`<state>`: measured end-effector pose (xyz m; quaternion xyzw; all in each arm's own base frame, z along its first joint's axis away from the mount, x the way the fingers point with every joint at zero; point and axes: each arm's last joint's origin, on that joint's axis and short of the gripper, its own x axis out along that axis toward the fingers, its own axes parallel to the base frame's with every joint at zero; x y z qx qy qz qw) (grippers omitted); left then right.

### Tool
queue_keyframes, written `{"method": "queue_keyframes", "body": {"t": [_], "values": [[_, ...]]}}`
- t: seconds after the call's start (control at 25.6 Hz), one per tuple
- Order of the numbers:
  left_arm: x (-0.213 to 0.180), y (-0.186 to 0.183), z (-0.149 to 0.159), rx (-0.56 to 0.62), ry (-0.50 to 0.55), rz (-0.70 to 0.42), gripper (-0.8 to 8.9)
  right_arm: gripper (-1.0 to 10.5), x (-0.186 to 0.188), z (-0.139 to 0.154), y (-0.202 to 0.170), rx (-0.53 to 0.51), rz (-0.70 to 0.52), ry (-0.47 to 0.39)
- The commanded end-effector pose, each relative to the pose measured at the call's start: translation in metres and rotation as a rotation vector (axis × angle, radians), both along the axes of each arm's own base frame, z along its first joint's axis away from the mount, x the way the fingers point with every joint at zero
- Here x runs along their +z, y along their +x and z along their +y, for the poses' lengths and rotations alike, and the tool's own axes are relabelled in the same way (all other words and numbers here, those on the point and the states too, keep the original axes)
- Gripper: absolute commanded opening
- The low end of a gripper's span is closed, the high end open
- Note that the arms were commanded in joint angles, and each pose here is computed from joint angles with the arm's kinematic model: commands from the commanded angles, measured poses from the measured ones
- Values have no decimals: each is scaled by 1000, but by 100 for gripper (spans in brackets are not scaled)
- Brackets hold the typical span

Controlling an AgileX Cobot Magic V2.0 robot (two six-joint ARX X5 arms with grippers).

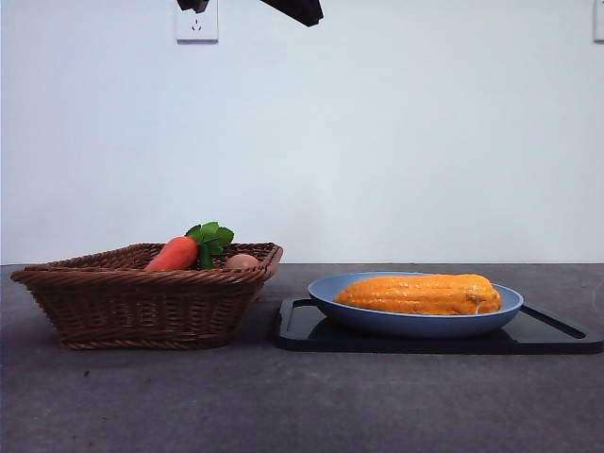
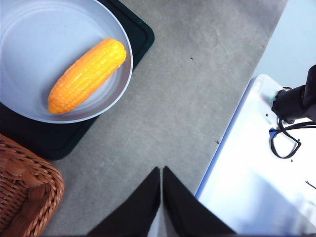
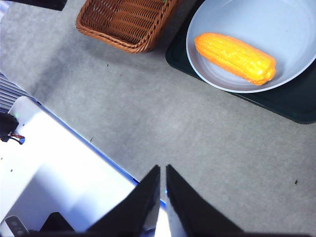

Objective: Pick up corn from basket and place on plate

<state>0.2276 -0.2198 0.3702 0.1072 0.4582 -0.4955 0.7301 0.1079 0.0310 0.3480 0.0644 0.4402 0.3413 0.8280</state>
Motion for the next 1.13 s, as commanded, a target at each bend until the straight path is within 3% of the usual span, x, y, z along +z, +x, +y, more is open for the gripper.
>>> {"method": "queue_keyframes", "body": {"t": [0.04,0.35,0.86,1.13], "values": [[8,-1,-2,-9,-22,-24,7,3,4,1,1,12,-24,1],[12,4,-7,-9,-75,-83,7,3,4,0,1,5,-24,2],[29,17,-15,0,-237,-268,7,3,4,0,1,5,-23,1],[63,26,25,91,-314,-480,7,3,4,0,2,5,-27,2]]}}
